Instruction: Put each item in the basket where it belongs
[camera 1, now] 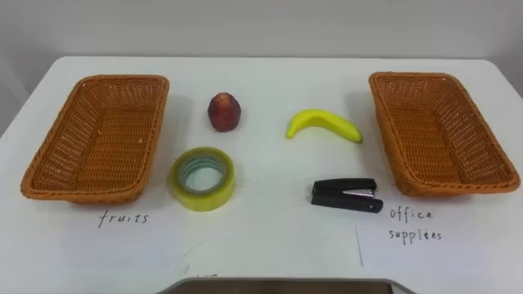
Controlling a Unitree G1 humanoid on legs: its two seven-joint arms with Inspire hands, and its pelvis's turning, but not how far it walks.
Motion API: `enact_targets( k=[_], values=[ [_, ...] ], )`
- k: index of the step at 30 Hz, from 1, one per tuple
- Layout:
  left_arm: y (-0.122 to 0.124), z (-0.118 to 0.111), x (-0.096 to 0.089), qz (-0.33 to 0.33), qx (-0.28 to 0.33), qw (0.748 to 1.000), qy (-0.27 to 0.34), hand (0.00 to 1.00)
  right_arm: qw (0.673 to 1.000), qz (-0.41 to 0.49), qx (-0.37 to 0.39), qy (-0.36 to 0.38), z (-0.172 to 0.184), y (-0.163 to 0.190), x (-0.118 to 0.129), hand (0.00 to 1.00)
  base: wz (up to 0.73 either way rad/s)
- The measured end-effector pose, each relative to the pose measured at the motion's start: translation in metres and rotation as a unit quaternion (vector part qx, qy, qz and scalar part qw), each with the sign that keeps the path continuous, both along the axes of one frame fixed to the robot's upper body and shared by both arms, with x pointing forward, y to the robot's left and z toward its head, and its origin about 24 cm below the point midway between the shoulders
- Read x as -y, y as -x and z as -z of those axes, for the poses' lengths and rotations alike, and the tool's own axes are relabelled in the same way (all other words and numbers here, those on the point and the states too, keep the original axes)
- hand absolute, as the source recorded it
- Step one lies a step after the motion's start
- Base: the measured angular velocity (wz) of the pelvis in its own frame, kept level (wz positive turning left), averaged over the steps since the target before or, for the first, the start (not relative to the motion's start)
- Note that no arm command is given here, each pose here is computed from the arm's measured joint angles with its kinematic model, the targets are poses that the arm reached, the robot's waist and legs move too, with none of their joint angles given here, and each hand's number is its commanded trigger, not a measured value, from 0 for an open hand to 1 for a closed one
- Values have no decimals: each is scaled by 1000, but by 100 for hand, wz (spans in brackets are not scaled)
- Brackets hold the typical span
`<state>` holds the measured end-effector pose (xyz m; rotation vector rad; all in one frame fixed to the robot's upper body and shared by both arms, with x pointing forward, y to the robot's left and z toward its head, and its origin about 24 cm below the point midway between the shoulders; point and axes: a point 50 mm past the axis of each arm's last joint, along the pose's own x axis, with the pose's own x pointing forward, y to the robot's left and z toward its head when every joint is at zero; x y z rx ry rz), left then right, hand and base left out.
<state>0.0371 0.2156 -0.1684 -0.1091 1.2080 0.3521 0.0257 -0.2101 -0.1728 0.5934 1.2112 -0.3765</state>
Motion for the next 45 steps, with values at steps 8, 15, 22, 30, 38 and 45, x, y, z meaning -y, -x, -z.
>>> enact_targets(
  k=[8, 15, 22, 30, 38, 45],
  values=[
    [0, 0, -1, -10, -3, 1000, -11, 0, 1000, 0, -10, -2, 0, 2, 0, 0, 0],
    [1, 0, -2, -17, -6, 1000, -16, 0, 999, 29, -19, 0, 1, 3, 2, 0, 0],
    [5, 0, -6, -40, -15, 999, -18, 0, 997, 65, -40, 17, 1, 14, 6, 0, 0],
    [24, -1, -17, -82, -30, 996, -28, 0, 986, 148, -64, 43, -1, 34, 20, 0, -7],
    [30, -3, -26, -113, -34, 992, -41, 0, 965, 240, -65, 84, -5, 34, 37, 0, -1],
    [35, -6, -36, -150, -32, 986, -58, 0, 914, 387, -25, 120, -15, 20, 63, 0, -1]
  ],
)
